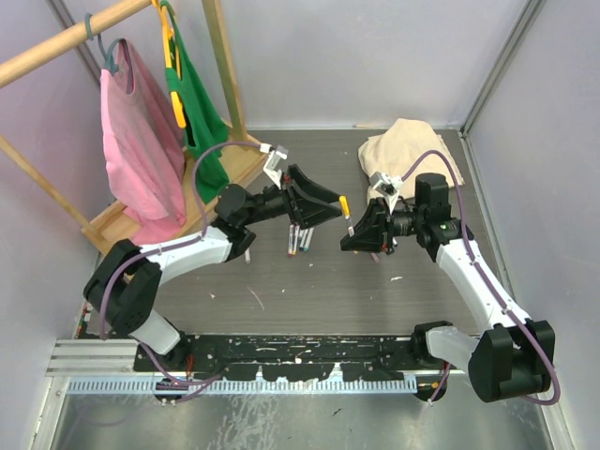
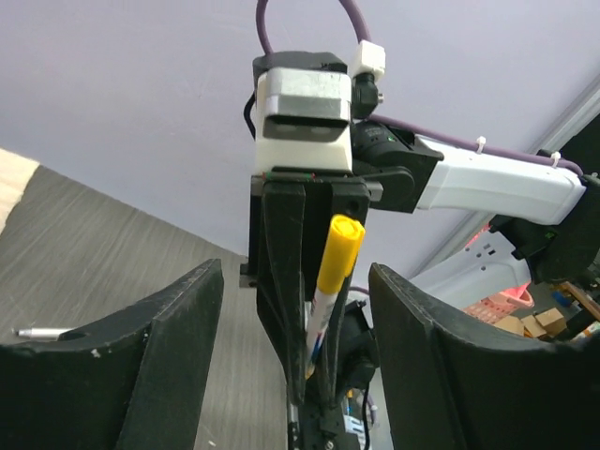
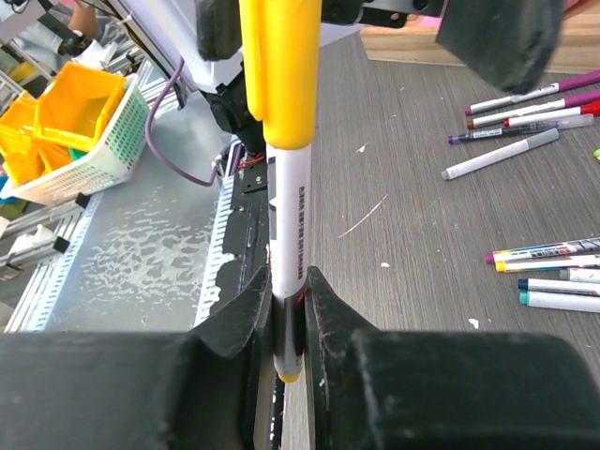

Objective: Open the pen caps
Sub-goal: Open the pen cap from the pen.

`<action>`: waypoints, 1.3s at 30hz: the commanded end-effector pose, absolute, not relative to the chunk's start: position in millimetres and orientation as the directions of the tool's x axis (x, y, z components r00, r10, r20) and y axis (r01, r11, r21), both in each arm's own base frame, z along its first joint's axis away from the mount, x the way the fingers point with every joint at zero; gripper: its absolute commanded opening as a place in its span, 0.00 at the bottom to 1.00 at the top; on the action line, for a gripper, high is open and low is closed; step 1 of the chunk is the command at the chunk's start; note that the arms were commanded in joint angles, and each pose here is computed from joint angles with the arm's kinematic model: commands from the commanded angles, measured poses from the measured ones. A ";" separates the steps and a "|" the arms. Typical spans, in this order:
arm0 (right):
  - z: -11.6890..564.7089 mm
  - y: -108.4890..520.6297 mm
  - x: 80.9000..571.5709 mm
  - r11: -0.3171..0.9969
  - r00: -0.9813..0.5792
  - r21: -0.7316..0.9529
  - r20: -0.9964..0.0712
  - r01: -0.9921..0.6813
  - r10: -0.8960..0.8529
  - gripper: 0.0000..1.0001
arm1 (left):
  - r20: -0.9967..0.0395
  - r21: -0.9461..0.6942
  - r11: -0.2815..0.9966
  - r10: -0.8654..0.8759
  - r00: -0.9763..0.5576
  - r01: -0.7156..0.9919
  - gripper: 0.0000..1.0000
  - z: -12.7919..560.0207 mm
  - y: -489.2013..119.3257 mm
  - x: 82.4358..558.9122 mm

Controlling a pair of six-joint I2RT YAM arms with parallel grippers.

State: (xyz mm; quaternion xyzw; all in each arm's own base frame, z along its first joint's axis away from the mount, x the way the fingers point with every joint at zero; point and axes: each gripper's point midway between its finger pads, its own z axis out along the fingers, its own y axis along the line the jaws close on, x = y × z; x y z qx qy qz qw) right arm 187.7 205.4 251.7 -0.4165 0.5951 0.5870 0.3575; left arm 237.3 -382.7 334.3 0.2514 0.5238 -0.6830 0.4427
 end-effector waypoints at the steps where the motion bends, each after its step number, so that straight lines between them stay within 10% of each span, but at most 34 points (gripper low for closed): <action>1: 265.6 205.8 182.7 -0.069 -0.330 0.334 -0.942 -0.940 -0.064 0.01 | -0.790 -0.398 -0.190 -0.426 -0.440 0.898 0.60 381.8 -381.8 228.4; 13: 263.9 206.0 184.6 -0.063 -0.341 0.345 -0.938 -0.937 -0.067 0.01 | -0.764 -0.400 -0.317 -0.404 -0.504 0.860 0.45 381.1 -398.4 215.1; 24: 263.8 206.1 185.9 -0.059 -0.345 0.349 -0.936 -0.935 -0.068 0.02 | -0.781 -0.390 -0.340 -0.371 -0.503 0.856 0.01 376.8 -400.6 205.9; 32: 262.7 203.7 199.1 0.061 -0.310 0.306 -0.947 -0.950 -0.086 0.47 | -0.772 -0.412 -0.227 -0.427 -0.470 0.882 0.00 369.3 -397.6 219.9; 39: 261.8 201.9 207.9 0.135 -0.284 0.272 -0.955 -0.953 -0.081 0.53 | -0.782 -0.452 -0.065 -0.451 -0.430 0.890 0.00 345.3 -400.7 228.4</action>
